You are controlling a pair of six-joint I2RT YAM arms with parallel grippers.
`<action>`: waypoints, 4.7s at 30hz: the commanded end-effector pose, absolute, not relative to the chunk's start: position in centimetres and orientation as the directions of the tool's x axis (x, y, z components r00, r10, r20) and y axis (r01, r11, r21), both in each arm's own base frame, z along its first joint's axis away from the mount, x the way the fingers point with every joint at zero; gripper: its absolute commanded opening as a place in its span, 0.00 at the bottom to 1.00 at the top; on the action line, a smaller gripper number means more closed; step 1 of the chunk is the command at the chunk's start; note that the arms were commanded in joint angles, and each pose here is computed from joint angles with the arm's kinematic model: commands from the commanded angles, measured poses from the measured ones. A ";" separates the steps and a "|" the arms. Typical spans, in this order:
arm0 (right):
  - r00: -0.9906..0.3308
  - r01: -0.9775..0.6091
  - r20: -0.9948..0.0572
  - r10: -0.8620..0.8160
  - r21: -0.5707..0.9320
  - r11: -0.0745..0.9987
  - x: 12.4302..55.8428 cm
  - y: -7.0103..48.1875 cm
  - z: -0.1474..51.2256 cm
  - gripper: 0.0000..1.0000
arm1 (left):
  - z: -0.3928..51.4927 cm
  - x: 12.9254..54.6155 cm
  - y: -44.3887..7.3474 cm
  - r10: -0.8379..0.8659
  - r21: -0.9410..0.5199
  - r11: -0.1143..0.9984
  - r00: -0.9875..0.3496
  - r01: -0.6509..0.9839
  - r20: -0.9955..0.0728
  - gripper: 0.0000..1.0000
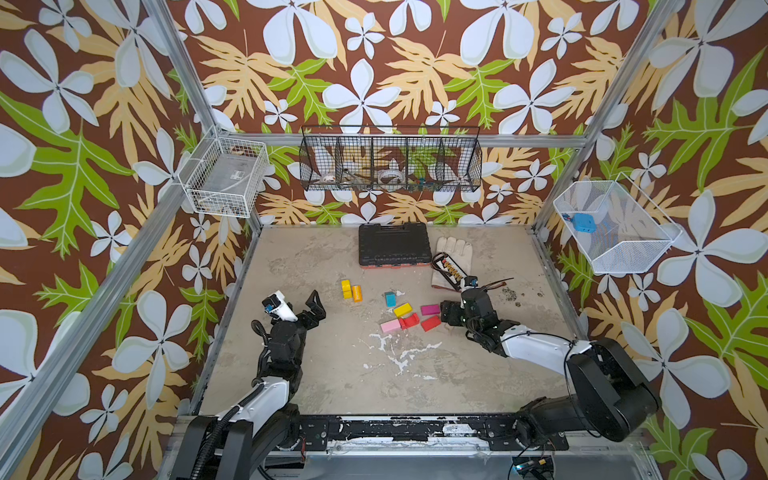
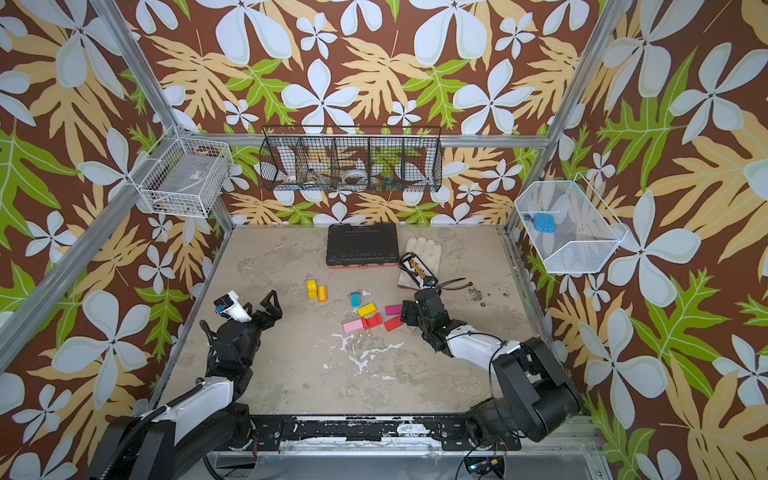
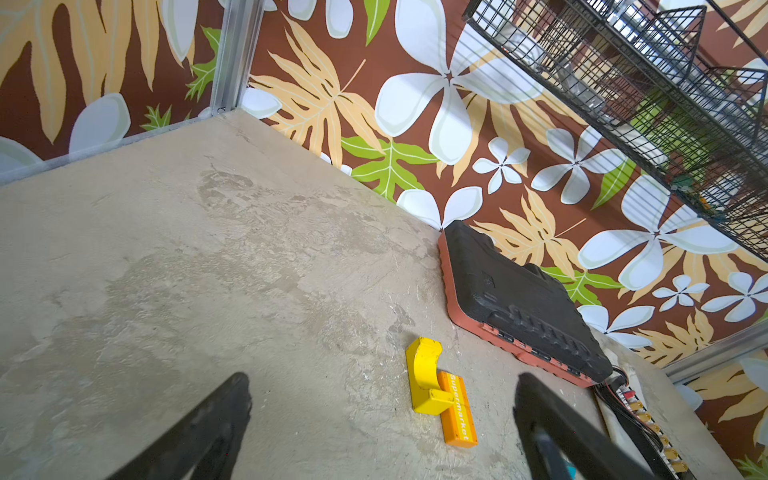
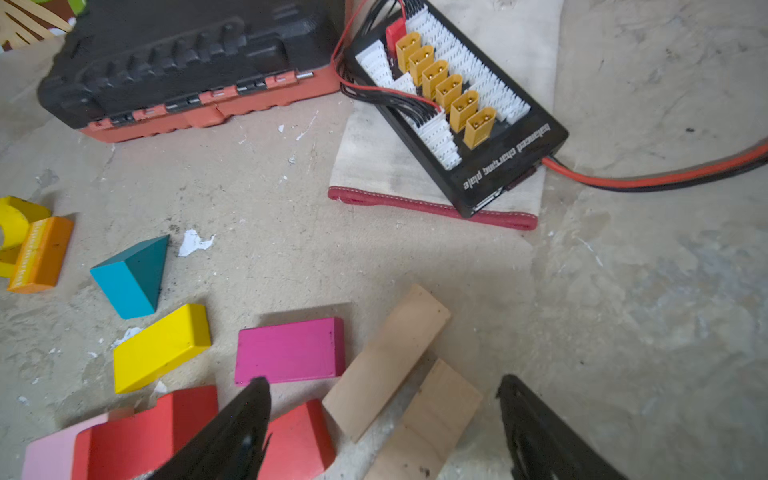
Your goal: Build the wood block tower
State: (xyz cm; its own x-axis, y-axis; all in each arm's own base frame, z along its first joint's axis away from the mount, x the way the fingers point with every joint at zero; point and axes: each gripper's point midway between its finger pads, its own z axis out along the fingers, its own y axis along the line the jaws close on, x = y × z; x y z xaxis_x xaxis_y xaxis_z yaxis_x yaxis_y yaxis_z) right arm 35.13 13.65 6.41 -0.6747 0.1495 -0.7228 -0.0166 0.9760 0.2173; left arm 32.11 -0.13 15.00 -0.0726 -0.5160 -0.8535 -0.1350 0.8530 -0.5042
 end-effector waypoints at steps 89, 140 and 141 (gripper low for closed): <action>-0.739 0.073 -0.634 0.228 0.261 0.963 31.8 12.0 3.7 0.53 | 15.7 31.9 -0.1 -0.519 -0.511 0.851 -0.044 -0.123 -0.853 1.00; -0.802 0.099 -0.583 0.128 0.081 0.992 30.5 14.0 2.5 0.18 | 16.0 31.6 0.0 -0.522 -0.515 0.849 -0.033 -0.116 -0.852 1.00; -0.805 0.096 -0.580 0.127 0.085 0.992 30.5 14.1 2.3 0.17 | 16.0 31.7 0.0 -0.522 -0.516 0.849 -0.032 -0.115 -0.852 1.00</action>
